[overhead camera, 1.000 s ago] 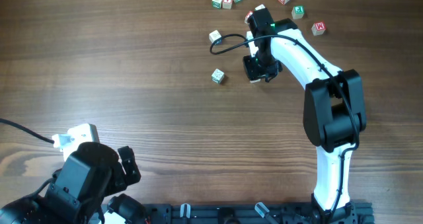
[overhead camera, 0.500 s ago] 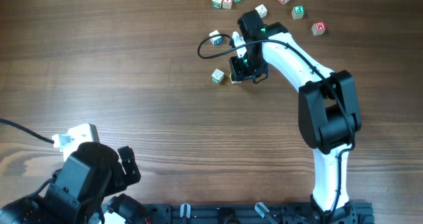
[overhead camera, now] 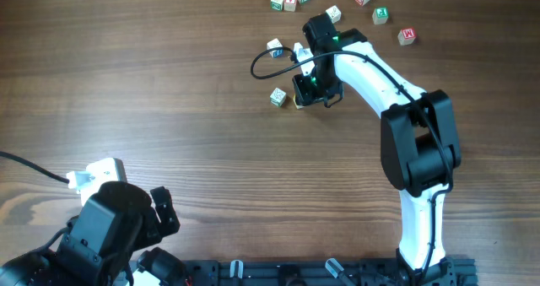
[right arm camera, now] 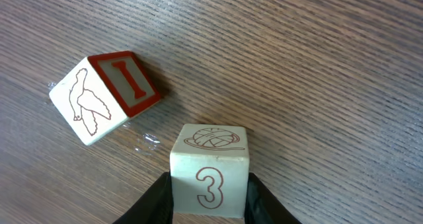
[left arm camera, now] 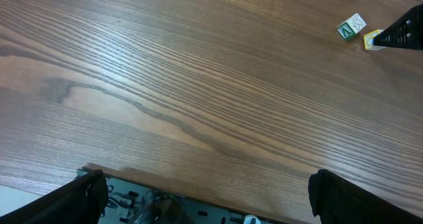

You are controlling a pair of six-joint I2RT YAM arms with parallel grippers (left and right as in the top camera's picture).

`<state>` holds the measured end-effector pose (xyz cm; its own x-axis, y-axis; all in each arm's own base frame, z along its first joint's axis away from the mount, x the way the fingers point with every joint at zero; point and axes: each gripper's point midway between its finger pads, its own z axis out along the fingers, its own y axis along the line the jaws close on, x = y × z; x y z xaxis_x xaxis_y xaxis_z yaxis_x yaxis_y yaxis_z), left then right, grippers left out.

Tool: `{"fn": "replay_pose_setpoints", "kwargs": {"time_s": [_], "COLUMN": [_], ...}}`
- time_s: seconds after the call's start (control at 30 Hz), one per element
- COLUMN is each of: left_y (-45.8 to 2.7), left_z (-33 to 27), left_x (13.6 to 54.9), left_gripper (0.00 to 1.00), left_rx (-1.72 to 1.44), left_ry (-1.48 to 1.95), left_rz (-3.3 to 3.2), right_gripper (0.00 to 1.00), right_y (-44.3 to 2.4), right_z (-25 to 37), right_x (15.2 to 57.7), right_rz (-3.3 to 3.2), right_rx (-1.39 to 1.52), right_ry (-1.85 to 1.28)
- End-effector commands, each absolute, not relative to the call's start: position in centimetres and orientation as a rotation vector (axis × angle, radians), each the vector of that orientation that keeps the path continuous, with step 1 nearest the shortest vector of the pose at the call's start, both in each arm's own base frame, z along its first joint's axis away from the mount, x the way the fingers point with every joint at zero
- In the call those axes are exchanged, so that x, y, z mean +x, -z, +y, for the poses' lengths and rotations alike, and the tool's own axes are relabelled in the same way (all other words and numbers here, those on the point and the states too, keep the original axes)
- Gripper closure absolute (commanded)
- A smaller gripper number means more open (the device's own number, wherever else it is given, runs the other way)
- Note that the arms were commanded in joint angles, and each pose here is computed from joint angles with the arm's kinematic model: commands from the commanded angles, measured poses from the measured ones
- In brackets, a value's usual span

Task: Form a circle
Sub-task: 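Carry the 3 block down and place it beside the Z block, then move the right gripper back to the cluster for another block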

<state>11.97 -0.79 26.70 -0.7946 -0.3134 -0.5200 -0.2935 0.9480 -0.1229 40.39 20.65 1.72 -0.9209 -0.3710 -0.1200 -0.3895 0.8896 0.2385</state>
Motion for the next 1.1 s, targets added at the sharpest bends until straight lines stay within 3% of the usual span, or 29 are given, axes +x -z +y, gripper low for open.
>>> {"fn": "replay_pose_setpoints", "kwargs": {"time_s": [0.0, 0.23, 0.33, 0.43, 0.6, 0.67, 0.8, 1.07], "left_y": [-26.6, -26.6, -26.6, -26.6, -26.6, -26.6, -26.6, -26.6], "left_z": [-0.7, -0.7, -0.7, -0.7, -0.7, -0.7, -0.7, -0.7], "left_x": [11.9, 11.9, 11.9, 11.9, 11.9, 11.9, 11.9, 11.9], "left_gripper": [0.00, 0.00, 0.00, 0.00, 0.00, 0.00, 0.00, 0.00], "left_rx": [-0.452, -0.452, -0.452, -0.452, -0.452, -0.452, -0.452, -0.452], "left_ry": [0.052, 0.052, 0.052, 0.052, 0.052, 0.052, 0.052, 0.052], "left_rz": [2.540, 2.540, 2.540, 2.540, 2.540, 2.540, 2.540, 2.540], "right_gripper": [0.60, 0.49, 0.41, 0.40, 0.13, 0.00, 0.01, 0.01], "right_y": [-0.1, -0.6, -2.5, -6.3, -15.0, -19.1, -21.8, -17.9], "right_z": [20.3, 20.3, 20.0, 19.4, 19.8, 18.6, 17.5, 16.3], "right_x": [39.3, 39.1, 39.7, 40.5, 42.5, 44.7, 48.1, 54.4], "right_rz": [3.031, 3.046, 3.051, 3.029, 2.839, 2.701, 2.527, 2.458], "right_rx": [-0.647, -0.607, -0.531, -0.430, -0.373, -0.213, -0.146, 0.046], "right_ry": [-0.352, -0.361, -0.322, -0.265, -0.297, -0.211, -0.121, -0.237]}}
